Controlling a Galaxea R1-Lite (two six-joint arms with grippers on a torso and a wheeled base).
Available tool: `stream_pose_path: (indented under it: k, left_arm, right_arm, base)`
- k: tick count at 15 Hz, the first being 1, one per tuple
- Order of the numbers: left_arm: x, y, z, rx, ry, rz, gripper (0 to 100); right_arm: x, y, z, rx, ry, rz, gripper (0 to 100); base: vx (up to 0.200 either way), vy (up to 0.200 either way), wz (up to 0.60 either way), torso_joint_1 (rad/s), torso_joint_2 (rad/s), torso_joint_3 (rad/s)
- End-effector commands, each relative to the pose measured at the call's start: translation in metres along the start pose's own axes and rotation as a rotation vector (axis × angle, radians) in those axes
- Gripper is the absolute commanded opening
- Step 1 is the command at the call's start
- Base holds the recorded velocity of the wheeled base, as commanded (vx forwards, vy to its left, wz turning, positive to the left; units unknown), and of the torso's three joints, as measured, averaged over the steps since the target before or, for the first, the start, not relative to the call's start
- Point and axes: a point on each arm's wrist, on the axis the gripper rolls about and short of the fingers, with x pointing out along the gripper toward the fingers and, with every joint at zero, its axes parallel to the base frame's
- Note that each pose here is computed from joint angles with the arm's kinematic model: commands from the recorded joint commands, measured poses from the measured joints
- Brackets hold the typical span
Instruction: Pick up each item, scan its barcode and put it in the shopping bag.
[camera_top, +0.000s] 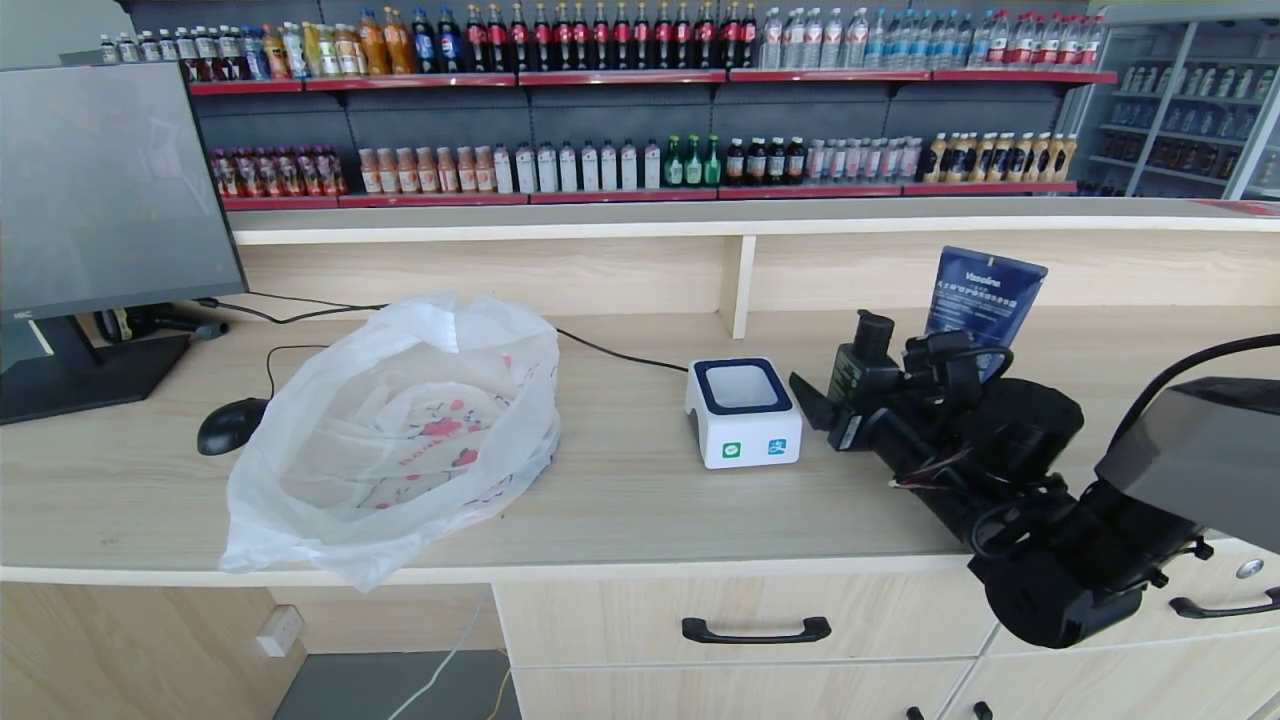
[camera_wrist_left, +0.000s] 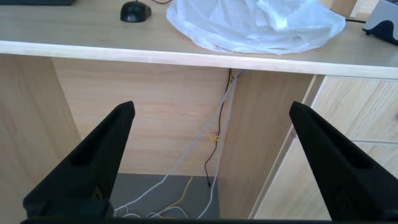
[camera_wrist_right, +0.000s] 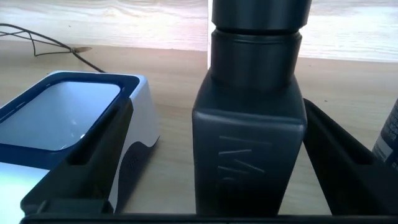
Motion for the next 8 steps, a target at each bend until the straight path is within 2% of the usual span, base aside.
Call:
stream_pose_path:
  k: [1, 5, 6, 8]
  left_arm:
    - [0.0, 0.0, 0.0, 0.0, 0.0, 0.0, 100]
    - [0.0, 0.0, 0.0, 0.0, 0.0, 0.0, 100]
    - [0.0, 0.0, 0.0, 0.0, 0.0, 0.0, 100]
    - [0.0, 0.0, 0.0, 0.0, 0.0, 0.0, 100]
  right_arm:
    - [0.0003, -0.0004, -0.0012, 0.0, 0.002, -0.001, 100]
    - [0.0023, -0.0071, -0.0039, -0.004, 0.005, -0.02, 100]
    - [0.0025, -0.0071, -0.003, -0.004, 0.002, -0.02, 0]
    - [0.0022, -0.0071, -0.0013, -0.004, -0.003, -0.02, 0]
  base:
    - [0.0, 0.0, 0.0, 0.0, 0.0, 0.0]
    - [0.0, 0.0, 0.0, 0.0, 0.0, 0.0]
    - [0.0, 0.0, 0.0, 0.0, 0.0, 0.0]
    - [0.0, 0.0, 0.0, 0.0, 0.0, 0.0]
